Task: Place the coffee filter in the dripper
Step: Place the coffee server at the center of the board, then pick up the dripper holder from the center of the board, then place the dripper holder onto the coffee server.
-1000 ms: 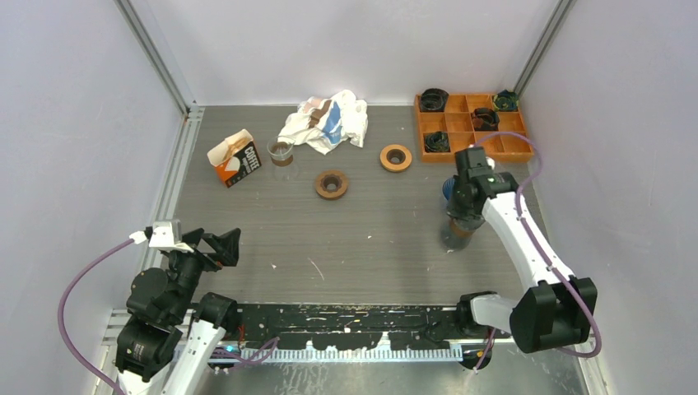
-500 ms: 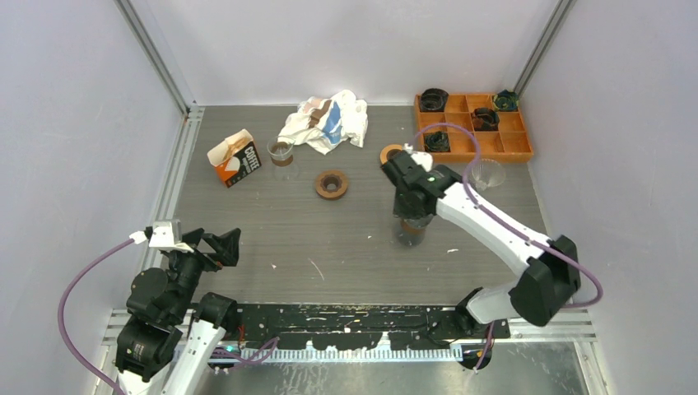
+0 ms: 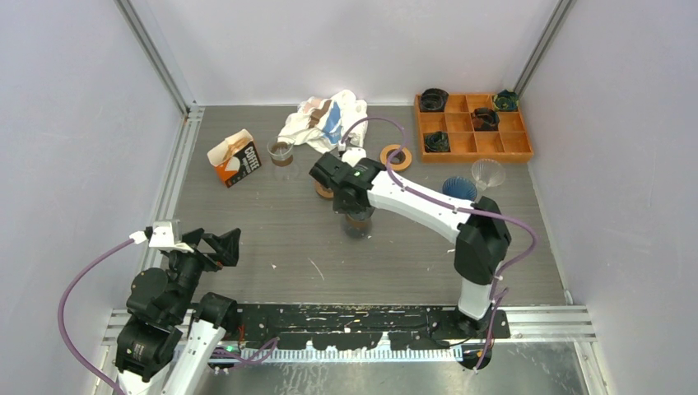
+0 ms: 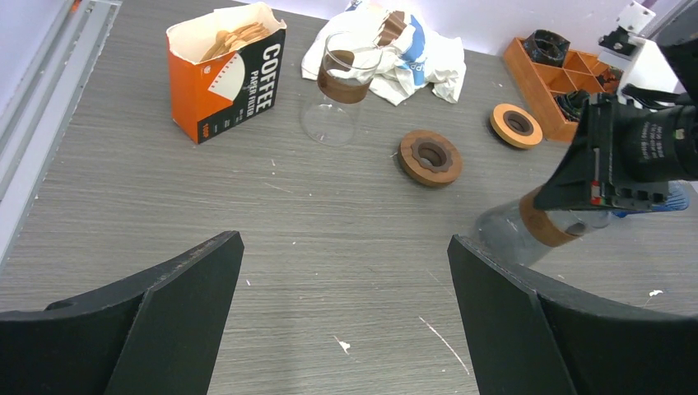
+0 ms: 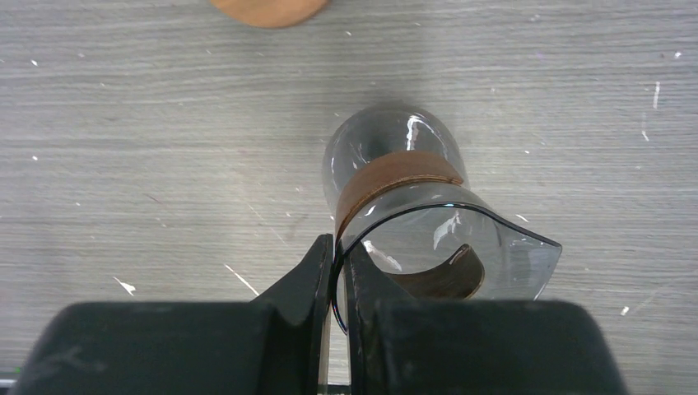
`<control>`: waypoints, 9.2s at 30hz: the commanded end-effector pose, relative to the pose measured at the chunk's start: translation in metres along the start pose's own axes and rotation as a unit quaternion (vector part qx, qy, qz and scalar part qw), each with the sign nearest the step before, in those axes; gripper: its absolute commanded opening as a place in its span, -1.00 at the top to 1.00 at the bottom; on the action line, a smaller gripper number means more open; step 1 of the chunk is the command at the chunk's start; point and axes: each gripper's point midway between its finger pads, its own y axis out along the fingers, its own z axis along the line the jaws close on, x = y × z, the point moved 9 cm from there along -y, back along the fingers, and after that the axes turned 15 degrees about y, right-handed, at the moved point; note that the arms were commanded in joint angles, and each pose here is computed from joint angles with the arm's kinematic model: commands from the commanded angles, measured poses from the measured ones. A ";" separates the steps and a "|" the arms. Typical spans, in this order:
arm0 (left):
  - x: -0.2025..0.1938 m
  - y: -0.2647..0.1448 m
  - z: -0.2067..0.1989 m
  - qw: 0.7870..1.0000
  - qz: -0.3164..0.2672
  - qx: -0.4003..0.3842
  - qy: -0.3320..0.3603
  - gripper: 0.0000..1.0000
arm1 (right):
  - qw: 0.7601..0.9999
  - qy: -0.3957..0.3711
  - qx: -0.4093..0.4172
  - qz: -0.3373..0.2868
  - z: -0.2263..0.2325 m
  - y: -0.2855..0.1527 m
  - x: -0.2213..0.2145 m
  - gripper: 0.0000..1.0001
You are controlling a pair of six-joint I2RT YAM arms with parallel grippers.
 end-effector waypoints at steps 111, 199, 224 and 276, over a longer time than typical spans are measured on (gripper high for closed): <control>0.035 0.133 -0.043 0.978 0.165 -0.126 0.021 -0.98 | 0.905 0.075 0.401 0.122 -0.025 0.168 0.101 -0.39; 0.020 0.110 -0.032 0.982 0.158 -0.101 0.000 -0.98 | 0.805 0.163 0.545 0.166 -0.054 0.010 0.055 0.88; 0.017 0.114 -0.032 0.980 0.167 -0.106 -0.004 -0.98 | 0.822 0.182 0.512 0.168 -0.071 0.035 0.045 0.64; 0.018 0.113 -0.032 0.981 0.160 -0.112 -0.009 -0.98 | 0.957 0.023 0.290 -0.010 -0.104 -0.016 0.092 -0.47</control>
